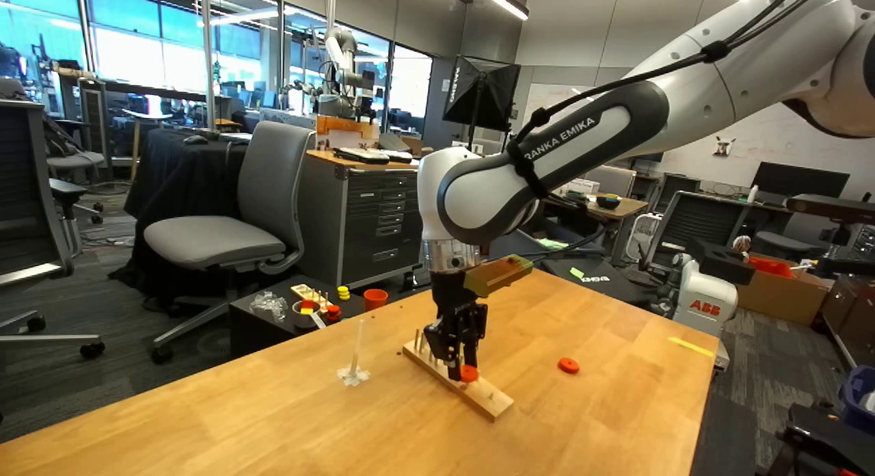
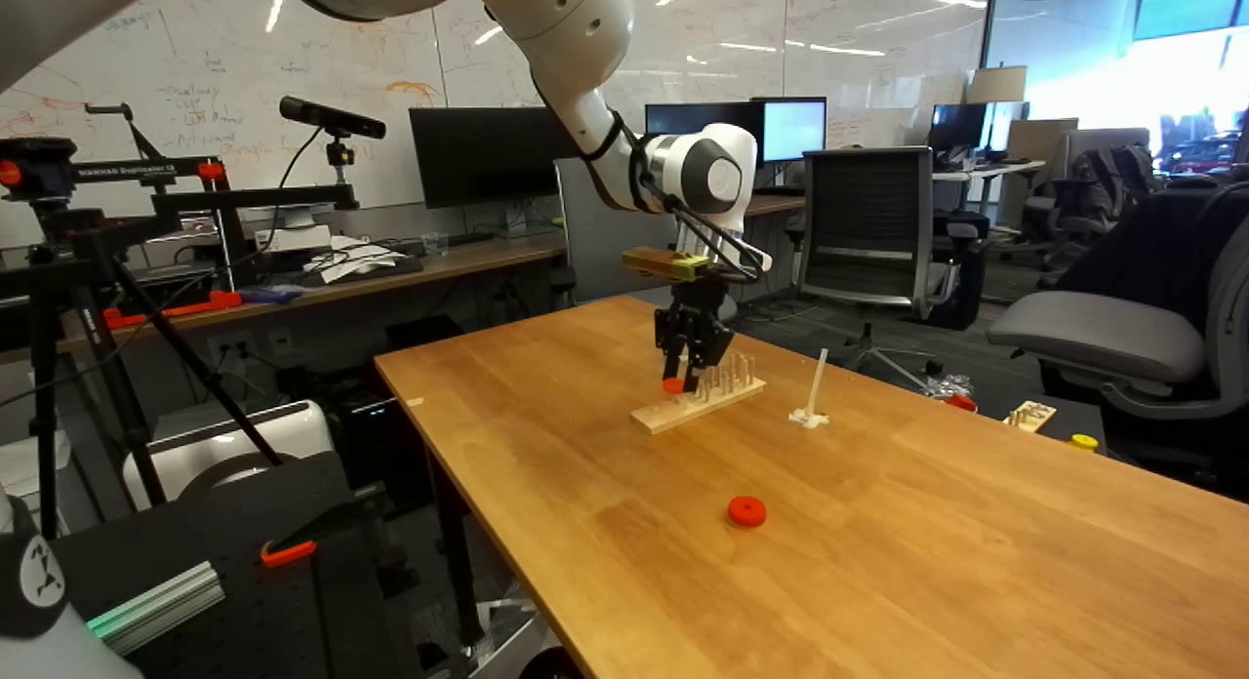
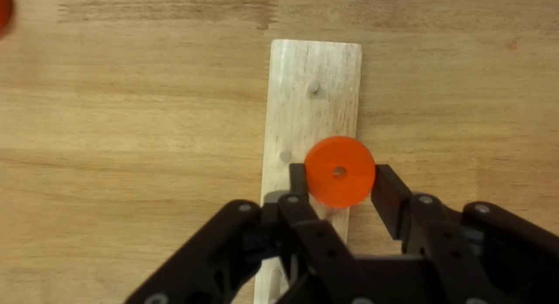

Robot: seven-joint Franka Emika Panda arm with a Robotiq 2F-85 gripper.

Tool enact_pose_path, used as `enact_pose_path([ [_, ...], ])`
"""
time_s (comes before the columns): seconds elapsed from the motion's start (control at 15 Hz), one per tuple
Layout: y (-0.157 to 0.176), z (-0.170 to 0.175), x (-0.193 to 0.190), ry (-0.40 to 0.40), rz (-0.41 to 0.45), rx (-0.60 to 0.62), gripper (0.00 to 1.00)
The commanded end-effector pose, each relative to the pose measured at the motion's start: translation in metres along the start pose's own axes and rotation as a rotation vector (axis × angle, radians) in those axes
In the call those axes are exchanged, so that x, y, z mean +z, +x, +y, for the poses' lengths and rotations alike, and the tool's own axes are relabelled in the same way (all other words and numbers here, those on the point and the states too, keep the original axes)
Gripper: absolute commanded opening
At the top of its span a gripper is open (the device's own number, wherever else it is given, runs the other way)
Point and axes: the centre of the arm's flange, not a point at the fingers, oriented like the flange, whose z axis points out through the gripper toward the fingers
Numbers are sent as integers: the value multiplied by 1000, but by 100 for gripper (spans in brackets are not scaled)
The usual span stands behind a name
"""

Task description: Put an orange disk on the wooden base

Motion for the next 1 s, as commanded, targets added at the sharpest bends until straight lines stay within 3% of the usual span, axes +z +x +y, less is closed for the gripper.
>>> enact_pose_path([
  [0.0,5,-1,4,-5,-5,7,18],
  [0.93,3,3,13,-10,-14,16,18],
])
